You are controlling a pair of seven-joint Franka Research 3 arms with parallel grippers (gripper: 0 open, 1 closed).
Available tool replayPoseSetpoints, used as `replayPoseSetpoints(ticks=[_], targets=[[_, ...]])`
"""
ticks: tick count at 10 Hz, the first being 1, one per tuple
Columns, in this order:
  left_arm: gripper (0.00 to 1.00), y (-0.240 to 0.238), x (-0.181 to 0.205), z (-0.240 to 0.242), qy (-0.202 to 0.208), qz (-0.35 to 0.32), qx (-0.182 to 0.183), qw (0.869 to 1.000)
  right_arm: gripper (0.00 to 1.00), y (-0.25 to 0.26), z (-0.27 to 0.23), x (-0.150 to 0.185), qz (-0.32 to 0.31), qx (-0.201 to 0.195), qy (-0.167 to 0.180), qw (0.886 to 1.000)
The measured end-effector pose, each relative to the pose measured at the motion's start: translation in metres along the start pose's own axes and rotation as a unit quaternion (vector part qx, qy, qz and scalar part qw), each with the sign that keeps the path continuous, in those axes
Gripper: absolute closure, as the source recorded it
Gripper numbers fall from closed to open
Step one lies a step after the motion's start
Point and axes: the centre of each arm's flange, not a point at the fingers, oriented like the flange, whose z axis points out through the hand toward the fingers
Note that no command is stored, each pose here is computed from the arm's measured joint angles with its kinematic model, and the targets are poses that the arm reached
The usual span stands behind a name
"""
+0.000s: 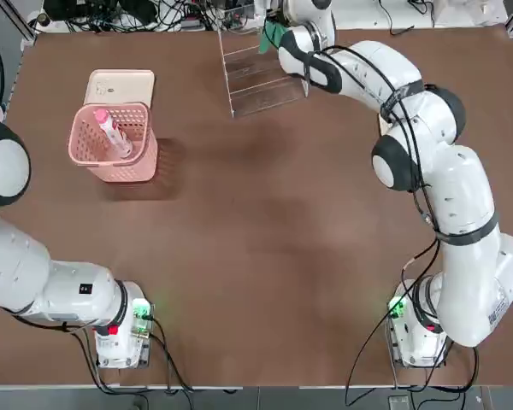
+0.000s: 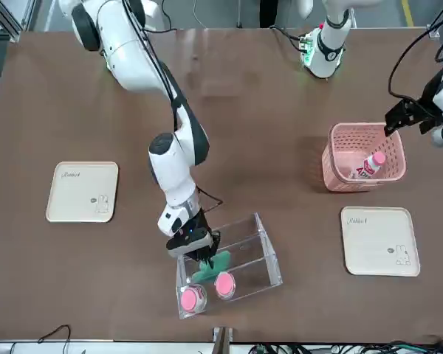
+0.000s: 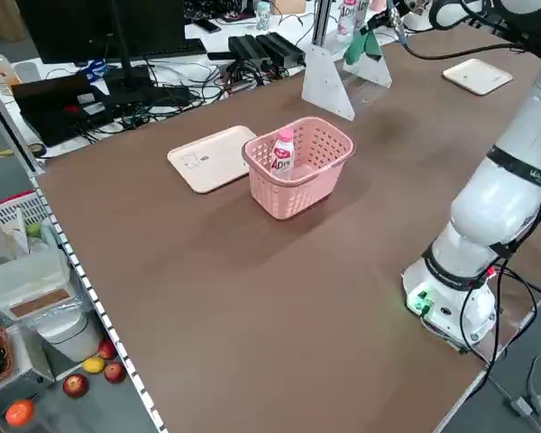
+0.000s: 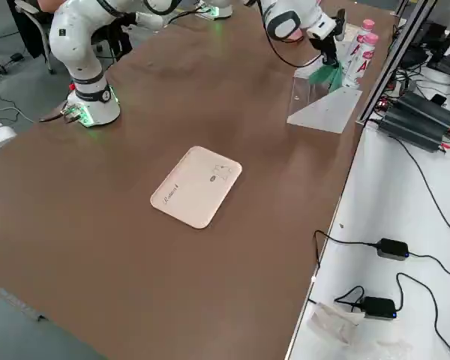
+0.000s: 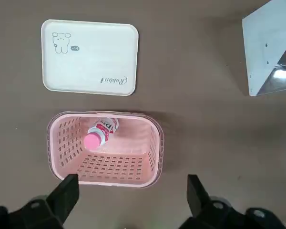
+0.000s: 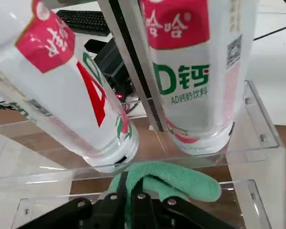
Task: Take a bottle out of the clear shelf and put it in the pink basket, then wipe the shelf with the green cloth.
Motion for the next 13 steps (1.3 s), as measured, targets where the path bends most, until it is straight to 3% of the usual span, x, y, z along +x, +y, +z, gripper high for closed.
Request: replayPoseSetpoints(ticks=[7, 10, 13], targets=[[0.00, -0.003, 0.004, 0.003, 0.002, -0.003, -0.001, 1.000, 0.95, -0.040, 0.011, -0.031, 0.041, 0.031, -0.004, 0.999], [0.00, -0.003, 0.005, 0.002, 0.006, -0.003, -0.001, 1.000, 0.95, -0.067, 0.016, -0.052, 0.077, 0.067, 0.002, 0.995], [0.00, -0.003, 0.006, 0.002, 0.010, -0.003, -0.002, 1.000, 0.95, -0.070, 0.021, -0.059, 0.080, 0.071, 0.000, 0.994]])
